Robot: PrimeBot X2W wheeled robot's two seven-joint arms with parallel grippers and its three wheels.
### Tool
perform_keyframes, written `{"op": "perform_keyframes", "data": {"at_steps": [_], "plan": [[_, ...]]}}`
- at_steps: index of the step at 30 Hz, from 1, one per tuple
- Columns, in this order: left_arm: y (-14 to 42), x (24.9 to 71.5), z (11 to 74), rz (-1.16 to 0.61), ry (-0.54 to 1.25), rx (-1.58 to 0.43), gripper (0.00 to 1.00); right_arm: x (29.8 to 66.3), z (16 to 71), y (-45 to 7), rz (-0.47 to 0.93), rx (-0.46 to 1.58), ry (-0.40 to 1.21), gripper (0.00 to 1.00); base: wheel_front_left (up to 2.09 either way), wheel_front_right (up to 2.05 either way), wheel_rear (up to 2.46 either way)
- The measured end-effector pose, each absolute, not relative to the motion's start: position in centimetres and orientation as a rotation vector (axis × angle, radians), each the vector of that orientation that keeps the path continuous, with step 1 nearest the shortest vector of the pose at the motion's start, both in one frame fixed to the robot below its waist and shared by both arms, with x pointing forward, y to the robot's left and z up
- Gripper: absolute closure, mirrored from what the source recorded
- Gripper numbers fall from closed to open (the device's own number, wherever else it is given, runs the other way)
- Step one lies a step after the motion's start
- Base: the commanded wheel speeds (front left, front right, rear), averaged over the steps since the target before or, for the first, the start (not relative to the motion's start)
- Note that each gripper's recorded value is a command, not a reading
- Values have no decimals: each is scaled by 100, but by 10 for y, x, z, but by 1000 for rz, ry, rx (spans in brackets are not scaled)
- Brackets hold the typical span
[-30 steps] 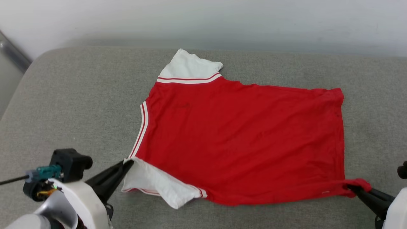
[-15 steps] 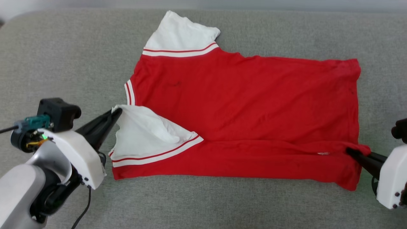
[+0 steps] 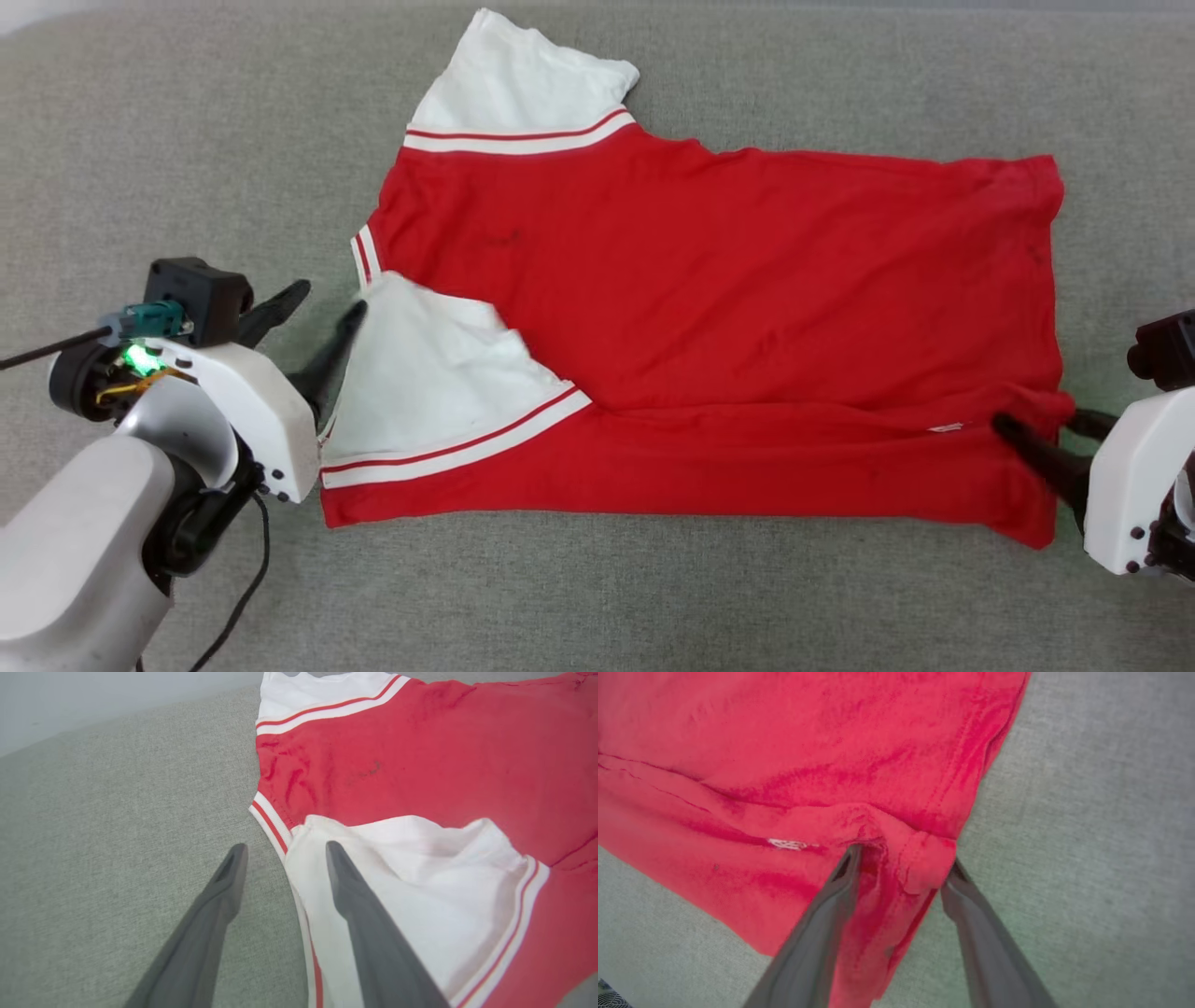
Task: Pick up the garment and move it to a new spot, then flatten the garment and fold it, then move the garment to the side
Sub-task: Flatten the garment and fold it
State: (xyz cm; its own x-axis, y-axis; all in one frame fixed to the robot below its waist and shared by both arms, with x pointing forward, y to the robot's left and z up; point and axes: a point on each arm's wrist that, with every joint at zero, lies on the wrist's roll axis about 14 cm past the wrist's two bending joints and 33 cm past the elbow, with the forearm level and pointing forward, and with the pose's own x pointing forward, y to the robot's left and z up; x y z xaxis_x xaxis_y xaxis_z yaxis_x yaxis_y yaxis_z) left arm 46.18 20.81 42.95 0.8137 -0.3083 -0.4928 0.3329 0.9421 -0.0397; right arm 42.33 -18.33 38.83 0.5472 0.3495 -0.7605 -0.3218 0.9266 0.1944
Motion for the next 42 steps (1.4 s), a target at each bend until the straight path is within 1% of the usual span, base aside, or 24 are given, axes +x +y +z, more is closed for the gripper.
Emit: {"op": "perform_keyframes", "data": {"at_steps": [6, 10, 12, 16, 22, 26, 29, 32, 33, 34, 35, 42], "plan": [[209, 456, 448, -301, 444, 4, 0, 425, 410, -180, 381, 42, 833, 0, 0, 0, 0], [204, 431, 446, -288, 459, -37, 0, 415, 421, -177, 368, 66, 814, 0, 0, 0, 0], [204, 421, 446, -277, 470, -46, 0, 407, 423, -183, 354, 23, 824, 0, 0, 0, 0], [206, 391, 426, -252, 575, -76, 0, 398, 430, -188, 319, -15, 808, 0, 0, 0, 0], [207, 362, 399, -234, 724, -92, 0, 380, 437, -184, 300, 21, 807, 0, 0, 0, 0], [208, 364, 390, -207, 752, -96, 0, 379, 447, -181, 294, 51, 771, 0, 0, 0, 0], [210, 364, 380, -191, 784, -87, 0, 375, 446, -179, 293, 54, 779, 0, 0, 0, 0], [209, 362, 369, -211, 832, -55, 0, 374, 446, -177, 292, 65, 776, 0, 0, 0, 0], [207, 361, 367, -220, 844, -55, 20, 375, 446, -178, 287, 67, 776, 0, 0, 0, 0], [205, 361, 364, -231, 854, -58, 77, 374, 445, -179, 281, 67, 776, 0, 0, 0, 0], [202, 360, 363, -244, 861, -62, 100, 374, 444, -182, 273, 61, 779, 0, 0, 0, 0], [196, 360, 368, -266, 828, -77, 100, 370, 440, -196, 219, 19, 800, 0, 0, 0, 0]]}}
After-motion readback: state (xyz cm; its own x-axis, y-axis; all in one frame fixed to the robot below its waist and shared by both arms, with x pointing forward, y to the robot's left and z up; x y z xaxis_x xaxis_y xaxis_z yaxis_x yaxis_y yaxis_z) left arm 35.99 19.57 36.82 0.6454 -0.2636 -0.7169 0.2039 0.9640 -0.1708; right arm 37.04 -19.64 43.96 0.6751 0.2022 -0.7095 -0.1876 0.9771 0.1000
